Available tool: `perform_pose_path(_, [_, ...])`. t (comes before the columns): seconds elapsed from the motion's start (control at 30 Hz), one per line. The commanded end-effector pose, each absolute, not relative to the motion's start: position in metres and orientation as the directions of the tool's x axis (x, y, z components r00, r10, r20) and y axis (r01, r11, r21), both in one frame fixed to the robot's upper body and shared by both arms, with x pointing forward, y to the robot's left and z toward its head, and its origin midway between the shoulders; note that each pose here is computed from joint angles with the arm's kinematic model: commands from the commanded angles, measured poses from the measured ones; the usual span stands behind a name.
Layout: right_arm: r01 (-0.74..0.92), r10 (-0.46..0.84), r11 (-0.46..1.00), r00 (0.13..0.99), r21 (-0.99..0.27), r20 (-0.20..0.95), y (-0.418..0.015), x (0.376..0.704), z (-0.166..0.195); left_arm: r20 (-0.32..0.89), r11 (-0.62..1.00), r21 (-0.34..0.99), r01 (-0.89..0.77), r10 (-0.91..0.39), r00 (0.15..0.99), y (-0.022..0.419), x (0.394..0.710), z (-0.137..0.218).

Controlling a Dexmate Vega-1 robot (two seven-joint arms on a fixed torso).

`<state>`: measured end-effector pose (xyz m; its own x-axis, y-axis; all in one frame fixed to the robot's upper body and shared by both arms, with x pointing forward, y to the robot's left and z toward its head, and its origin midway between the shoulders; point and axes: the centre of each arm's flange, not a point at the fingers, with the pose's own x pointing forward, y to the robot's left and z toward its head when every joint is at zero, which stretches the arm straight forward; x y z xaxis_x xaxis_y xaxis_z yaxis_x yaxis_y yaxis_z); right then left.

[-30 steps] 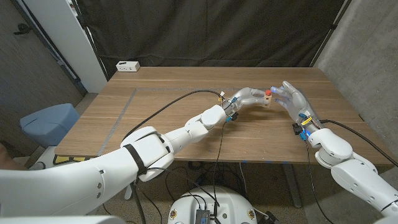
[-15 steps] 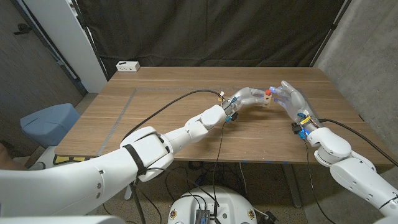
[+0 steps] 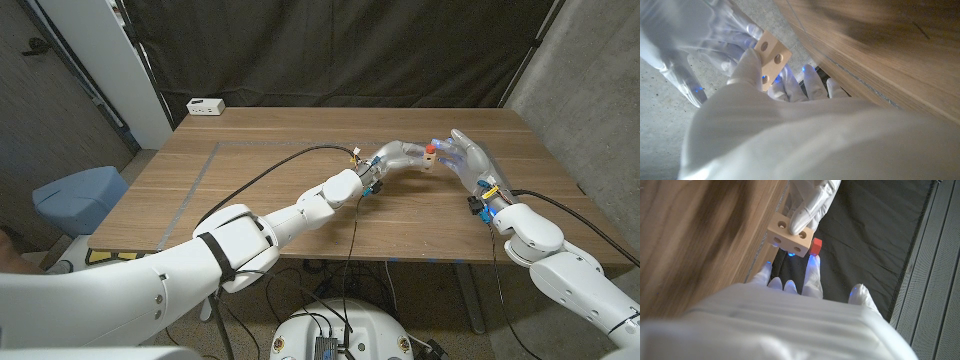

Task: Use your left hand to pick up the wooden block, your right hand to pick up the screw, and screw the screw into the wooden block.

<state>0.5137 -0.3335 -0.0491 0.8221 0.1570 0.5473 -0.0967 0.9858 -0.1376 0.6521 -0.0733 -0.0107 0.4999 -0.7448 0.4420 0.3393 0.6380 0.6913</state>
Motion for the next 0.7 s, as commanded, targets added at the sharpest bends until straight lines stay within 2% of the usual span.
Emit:
perform_pose_path(0.03, [-0.094, 0.155, 0.986, 0.821, -0.137, 0.550, -0.3336, 0.5134, -0.0483, 0.436, 0.639, 0.687, 0.345, -0.743, 0.508, -0.0743, 0.6540, -0.0103])
perform_pose_path(0.7, [-0.102, 0.163, 0.985, 0.824, -0.141, 0.543, -0.3330, 0.5154, -0.0467, 0.431, 0.638, 0.689, 0.345, -0.742, 0.513, -0.0752, 0.6554, -0.0093])
